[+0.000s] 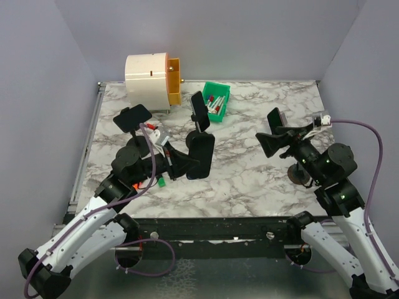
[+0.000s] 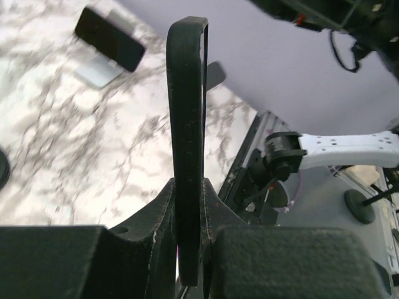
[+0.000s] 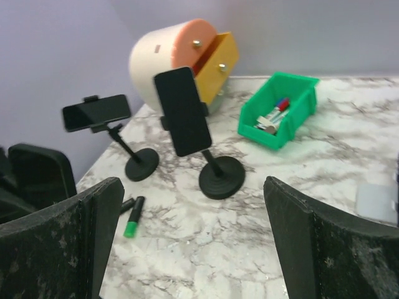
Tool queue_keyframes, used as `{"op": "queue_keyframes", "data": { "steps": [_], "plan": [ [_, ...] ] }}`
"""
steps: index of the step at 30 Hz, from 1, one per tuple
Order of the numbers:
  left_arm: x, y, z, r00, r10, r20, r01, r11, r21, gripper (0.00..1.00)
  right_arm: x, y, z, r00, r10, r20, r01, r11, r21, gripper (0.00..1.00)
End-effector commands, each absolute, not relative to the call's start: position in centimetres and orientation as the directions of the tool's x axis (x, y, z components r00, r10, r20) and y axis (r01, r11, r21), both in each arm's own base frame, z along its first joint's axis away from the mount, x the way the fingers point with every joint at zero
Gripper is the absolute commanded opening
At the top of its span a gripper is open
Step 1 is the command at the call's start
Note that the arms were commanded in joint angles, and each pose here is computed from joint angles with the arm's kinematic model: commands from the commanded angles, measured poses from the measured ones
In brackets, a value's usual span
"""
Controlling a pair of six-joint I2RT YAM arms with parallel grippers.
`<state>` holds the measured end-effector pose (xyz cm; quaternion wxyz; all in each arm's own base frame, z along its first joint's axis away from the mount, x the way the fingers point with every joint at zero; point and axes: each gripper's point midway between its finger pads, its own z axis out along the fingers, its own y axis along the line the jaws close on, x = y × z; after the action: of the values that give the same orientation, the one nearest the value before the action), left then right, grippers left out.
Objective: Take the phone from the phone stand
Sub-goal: Place the phone at the center of the board.
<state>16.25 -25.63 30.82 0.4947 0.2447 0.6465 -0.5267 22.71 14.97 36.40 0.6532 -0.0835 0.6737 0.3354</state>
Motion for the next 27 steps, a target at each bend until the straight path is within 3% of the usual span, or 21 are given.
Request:
{"op": "queue_keyframes", "data": {
  "steps": [1, 15, 27],
  "plan": [
    [17.8, -23.4, 24.5, -0.543, -0.169, -0.823, 0.65, 0.535, -0.539, 0.0, 25.5, 11.3, 32.9, -0.138, 0.39, -0.91, -0.286, 0.864, 0.414, 1.0],
    [19.5, -21.5, 16.3, -0.697, -0.299, -0.652, 0.321, 0.683, -0.656, 0.0, 26.3, 9.9, 27.4, -0.222, 0.302, -0.927, -0.174, 0.923, 0.342, 0.99],
    [21.2, -22.3, 11.4, -0.776, -0.378, -0.505, 0.099, 0.718, -0.689, 0.0, 26.1, 9.6, 26.1, -0.232, 0.314, -0.921, -0.149, 0.924, 0.352, 0.98]
  ]
}}
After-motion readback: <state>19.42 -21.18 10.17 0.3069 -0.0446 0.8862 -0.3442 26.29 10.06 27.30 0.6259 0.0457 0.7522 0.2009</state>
